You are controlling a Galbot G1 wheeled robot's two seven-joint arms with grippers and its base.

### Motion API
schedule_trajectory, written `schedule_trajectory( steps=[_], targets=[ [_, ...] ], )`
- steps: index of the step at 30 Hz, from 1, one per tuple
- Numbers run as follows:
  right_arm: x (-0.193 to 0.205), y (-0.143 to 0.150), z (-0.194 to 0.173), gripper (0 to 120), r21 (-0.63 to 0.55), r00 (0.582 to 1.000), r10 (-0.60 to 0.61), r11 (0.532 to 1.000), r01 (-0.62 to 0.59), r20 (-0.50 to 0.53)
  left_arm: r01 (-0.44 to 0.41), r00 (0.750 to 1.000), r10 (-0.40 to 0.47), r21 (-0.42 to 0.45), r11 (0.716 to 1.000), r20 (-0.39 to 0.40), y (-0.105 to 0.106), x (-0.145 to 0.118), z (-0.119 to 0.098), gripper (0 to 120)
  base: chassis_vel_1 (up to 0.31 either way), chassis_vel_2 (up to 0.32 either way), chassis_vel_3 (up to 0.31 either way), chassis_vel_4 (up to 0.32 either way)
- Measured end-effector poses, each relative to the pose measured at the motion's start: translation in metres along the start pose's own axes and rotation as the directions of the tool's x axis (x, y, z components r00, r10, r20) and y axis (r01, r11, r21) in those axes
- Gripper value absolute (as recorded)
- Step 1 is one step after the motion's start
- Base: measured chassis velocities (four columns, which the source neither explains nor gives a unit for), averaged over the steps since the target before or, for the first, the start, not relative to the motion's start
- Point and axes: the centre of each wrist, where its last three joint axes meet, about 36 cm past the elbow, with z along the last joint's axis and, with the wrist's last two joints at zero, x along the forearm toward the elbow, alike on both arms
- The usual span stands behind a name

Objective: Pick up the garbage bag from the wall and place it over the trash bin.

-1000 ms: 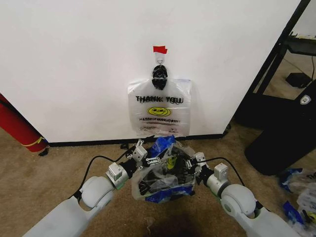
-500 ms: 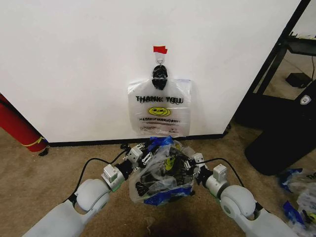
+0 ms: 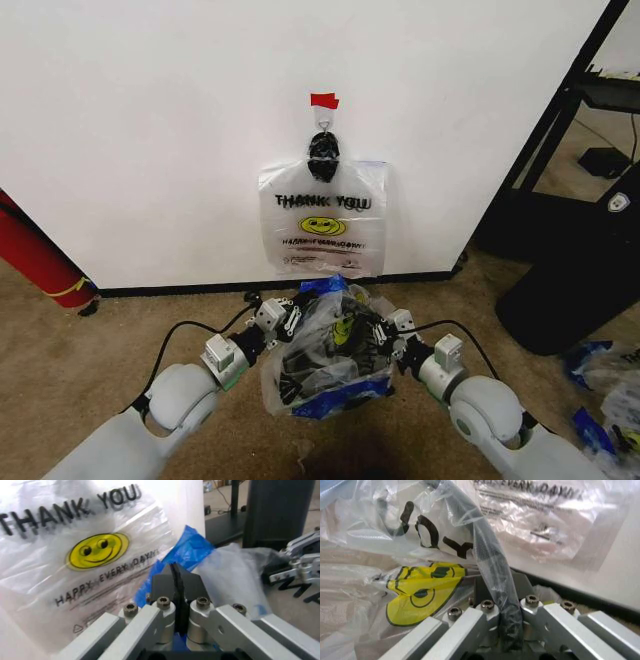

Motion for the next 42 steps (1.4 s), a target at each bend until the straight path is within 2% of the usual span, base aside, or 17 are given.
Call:
schedule_trajectory(
  steps=[5, 13, 18, 22, 25, 28, 30, 33, 37, 40, 41, 42],
  targets=[
    [0.001, -0.011, 0.007, 0, 0.082, 0.998, -0.037, 0.996, 0.034, 0.04, 0.025, 0.999, -0.026, -0.03, 0.999, -0.036, 0.008, 0.003, 0.002, 0, 0.0, 0.0, 0.0, 0.0],
    [0.001, -0.022, 0.017, 0, 0.099, 0.991, -0.077, 0.993, 0.066, 0.109, 0.041, 0.995, -0.046, -0.047, 0.998, -0.092, 0.012, 0.005, 0.014, 0, 0.0, 0.0, 0.0, 0.0],
    [0.001, -0.026, 0.023, 0, 0.04, 0.984, -0.087, 0.996, 0.081, 0.154, 0.048, 0.993, -0.053, -0.042, 0.998, -0.108, 0.011, 0.006, 0.023, 0, 0.0, 0.0, 0.0, 0.0],
    [0.0, -0.026, 0.023, 0, -0.097, 0.982, -0.068, 0.992, 0.086, 0.175, 0.061, 0.994, -0.064, -0.028, 0.998, -0.092, 0.01, 0.006, 0.032, 0, 0.0, 0.0, 0.0, 0.0],
    [-0.001, -0.027, 0.024, 0, -0.161, 0.983, -0.052, 0.984, 0.081, 0.174, 0.082, 0.994, -0.082, 0.0, 0.997, -0.067, 0.009, 0.006, 0.036, 0, 0.0, 0.0, 0.0, 0.0],
    [-0.003, -0.026, 0.027, 0, -0.222, 0.986, -0.025, 0.973, 0.062, 0.166, 0.108, 0.994, -0.108, 0.085, 0.991, 0.004, 0.007, 0.006, 0.04, 0, 0.0, 0.0, 0.0, 0.0],
    [-0.004, -0.023, 0.03, 0, -0.259, 0.988, -0.003, 0.965, 0.043, 0.153, 0.124, 0.991, -0.131, 0.141, 0.982, 0.041, 0.006, 0.006, 0.041, 9, 0.0, 0.0, 0.0, 0.0],
    [-0.005, -0.019, 0.033, 0, -0.282, 0.99, 0.014, 0.959, 0.026, 0.139, 0.151, 0.985, -0.162, 0.163, 0.975, 0.055, 0.007, 0.006, 0.042, 16, 0.0, 0.0, 0.0, 0.0],
    [-0.008, -0.008, 0.039, 0, -0.322, 0.992, 0.069, 0.946, -0.033, 0.102, 0.278, 0.959, -0.282, 0.154, 0.948, 0.001, 0.011, 0.009, 0.049, 33, 0.0, 0.0, 0.0, 0.0],
    [-0.01, 0.001, 0.04, 0, -0.362, 0.989, 0.131, 0.927, -0.1, 0.061, 0.4, 0.916, -0.397, 0.148, 0.904, -0.054, 0.008, 0.012, 0.05, 44, 0.0, 0.0, 0.0, 0.0],
    [-0.01, 0.001, 0.04, 0, -0.362, 0.989, 0.131, 0.927, -0.1, 0.061, 0.4, 0.916, -0.397, 0.148, 0.904, -0.054, 0.008, 0.012, 0.05, 44, 0.0, 0.0, 0.0, 0.0],
    [-0.012, 0.006, 0.04, 0, -0.387, 0.984, 0.172, 0.911, -0.144, 0.038, 0.456, 0.89, -0.452, 0.154, 0.876, -0.062, 0.006, 0.013, 0.044, 50, 0.0, 0.0, 0.0, 0.0]
  ],
)
